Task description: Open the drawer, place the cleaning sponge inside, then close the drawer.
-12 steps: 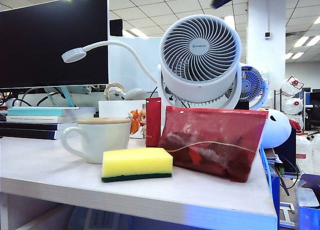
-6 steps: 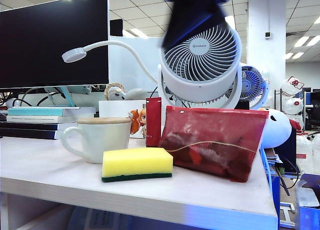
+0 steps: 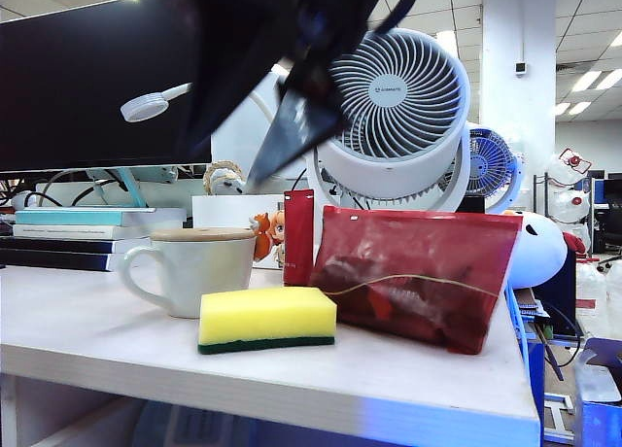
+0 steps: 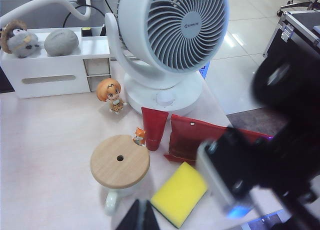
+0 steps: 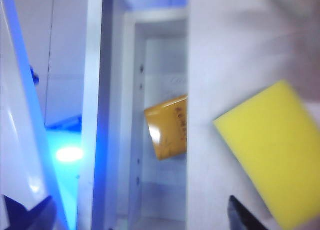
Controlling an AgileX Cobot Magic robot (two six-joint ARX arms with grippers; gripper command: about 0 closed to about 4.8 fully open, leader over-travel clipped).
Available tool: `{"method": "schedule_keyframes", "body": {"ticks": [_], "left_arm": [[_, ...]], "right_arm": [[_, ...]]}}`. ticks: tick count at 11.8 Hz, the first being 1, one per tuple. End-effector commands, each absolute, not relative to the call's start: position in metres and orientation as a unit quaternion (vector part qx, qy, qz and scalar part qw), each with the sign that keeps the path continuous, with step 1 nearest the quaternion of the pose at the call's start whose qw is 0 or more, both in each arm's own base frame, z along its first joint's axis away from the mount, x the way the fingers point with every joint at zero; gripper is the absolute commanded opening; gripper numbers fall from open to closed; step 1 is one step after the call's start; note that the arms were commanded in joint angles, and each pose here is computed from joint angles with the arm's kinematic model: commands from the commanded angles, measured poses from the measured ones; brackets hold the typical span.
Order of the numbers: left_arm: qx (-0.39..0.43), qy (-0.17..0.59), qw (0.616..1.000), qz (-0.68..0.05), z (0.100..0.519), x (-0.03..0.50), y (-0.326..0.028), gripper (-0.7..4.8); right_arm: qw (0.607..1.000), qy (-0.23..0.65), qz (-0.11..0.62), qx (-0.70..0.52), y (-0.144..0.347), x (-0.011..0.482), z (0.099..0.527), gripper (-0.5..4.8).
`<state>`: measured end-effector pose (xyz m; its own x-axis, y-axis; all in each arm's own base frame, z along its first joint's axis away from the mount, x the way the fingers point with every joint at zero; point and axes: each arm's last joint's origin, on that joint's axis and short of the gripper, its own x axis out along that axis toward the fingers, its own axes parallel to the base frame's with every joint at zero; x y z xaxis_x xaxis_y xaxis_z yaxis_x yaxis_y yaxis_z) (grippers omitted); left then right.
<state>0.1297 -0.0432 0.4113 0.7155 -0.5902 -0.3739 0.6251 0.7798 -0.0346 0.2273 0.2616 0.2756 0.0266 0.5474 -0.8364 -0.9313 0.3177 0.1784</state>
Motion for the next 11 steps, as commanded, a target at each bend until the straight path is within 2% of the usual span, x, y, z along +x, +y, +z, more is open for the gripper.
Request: {"method": "schedule_keyframes", "body": {"ticks": [1,3,6,9,11], "left_arm": [[0.05,0.177,0.925,-0.331,0.413,0.129,-0.043,-0.03],[0.052,0.156,0.929,-0.332,0.417,0.131,-0.044,-0.03],[0.029,0.164,0.93,-0.329,0.417,0.131,-0.044,-0.03],[-0.039,0.227,0.921,-0.315,0.41,0.127,-0.043,-0.03],[-0.029,0.273,0.909,-0.313,0.401,0.123,-0.042,-0.03]], "right_arm": [[0.697,0.437,0.518,-0.232,0.265,0.246,0.26,4.79],[0.707,0.41,0.526,-0.236,0.273,0.26,0.247,4.79],[0.704,0.421,0.521,-0.237,0.277,0.267,0.232,4.79],[0.704,0.43,0.514,-0.238,0.279,0.275,0.217,4.79],[0.706,0.433,0.509,-0.236,0.279,0.281,0.209,4.79]]}}
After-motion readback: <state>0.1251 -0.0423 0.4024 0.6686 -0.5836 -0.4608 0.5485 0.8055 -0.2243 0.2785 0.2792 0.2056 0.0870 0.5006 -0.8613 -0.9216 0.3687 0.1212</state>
